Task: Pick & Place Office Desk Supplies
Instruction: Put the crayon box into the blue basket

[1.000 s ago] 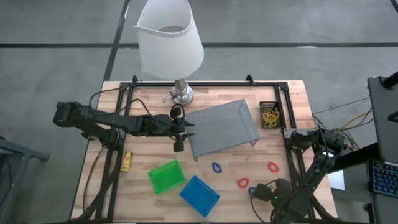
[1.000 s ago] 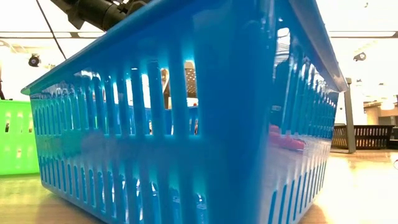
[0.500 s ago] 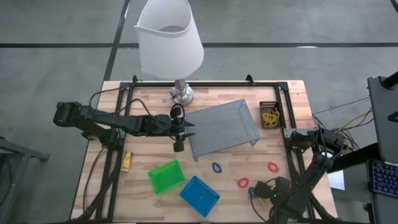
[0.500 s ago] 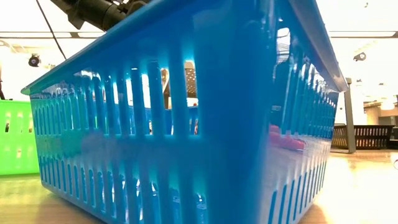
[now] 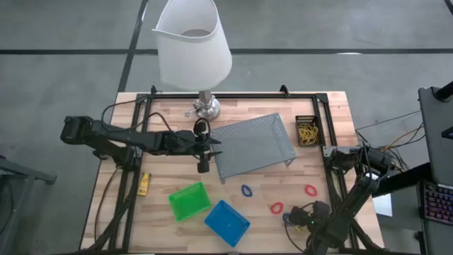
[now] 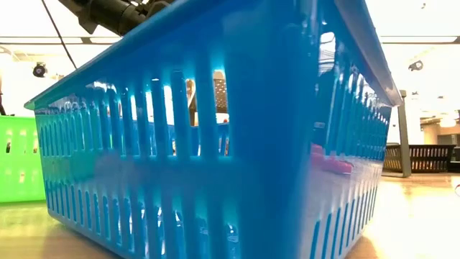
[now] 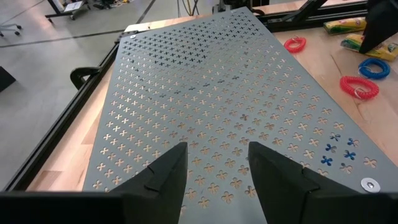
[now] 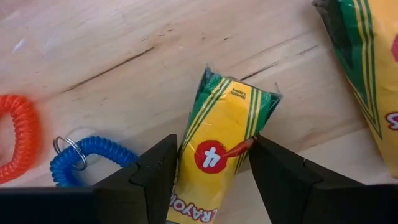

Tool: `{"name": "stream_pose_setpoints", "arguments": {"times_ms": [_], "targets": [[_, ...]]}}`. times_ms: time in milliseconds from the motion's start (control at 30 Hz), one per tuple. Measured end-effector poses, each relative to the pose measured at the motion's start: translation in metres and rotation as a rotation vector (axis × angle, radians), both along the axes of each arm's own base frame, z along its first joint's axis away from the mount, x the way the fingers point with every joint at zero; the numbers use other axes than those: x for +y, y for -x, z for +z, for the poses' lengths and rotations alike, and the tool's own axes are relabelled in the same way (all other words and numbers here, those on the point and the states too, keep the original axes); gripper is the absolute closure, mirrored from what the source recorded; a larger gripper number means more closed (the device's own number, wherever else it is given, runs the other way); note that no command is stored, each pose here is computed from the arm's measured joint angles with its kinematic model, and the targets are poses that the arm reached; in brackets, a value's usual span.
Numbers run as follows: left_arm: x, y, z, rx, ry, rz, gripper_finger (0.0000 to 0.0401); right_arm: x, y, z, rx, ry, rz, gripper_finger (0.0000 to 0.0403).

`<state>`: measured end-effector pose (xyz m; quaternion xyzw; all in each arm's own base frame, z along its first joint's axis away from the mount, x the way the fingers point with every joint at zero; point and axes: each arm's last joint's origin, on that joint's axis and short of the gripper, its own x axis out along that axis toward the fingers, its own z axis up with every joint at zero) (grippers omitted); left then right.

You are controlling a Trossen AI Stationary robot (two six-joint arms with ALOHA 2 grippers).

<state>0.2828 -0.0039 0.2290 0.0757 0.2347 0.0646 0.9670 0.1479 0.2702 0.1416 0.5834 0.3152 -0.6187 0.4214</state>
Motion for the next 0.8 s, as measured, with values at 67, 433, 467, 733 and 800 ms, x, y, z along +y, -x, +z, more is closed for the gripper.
{"name": "stream_pose_setpoints", "arguments": {"times_ms": [67,433,467,733,800], "targets": [[0.0000,0.0000,0.0000,0.000,0.000,0.000,0.0227,0.0003,-0.0002,0.0002,0.001,-0.001,0.008,0.0227],[0.0000,0.0000,0.0000,0.000,0.000,0.000,0.0227,0.0009,-0.0007,0.0004,-0.004,-0.002,0.033,0.0309],[0.0000,0.0000,0.0000,0.000,0.000,0.000,0.0227,0.0009,-0.0007,0.0004,-0.003,-0.003,0.033,0.0312],[0.0000,0.0000,0.0000,0.000,0.000,0.000,0.0227,0.0009,-0.0006,0.0017,0.002,0.003,0.043,0.0318],[-0.0001,0.0000,0.0001,0.000,0.000,0.000,0.0227,0.0009,-0.0007,0.0048,0.013,0.015,0.042,0.0314]]}}
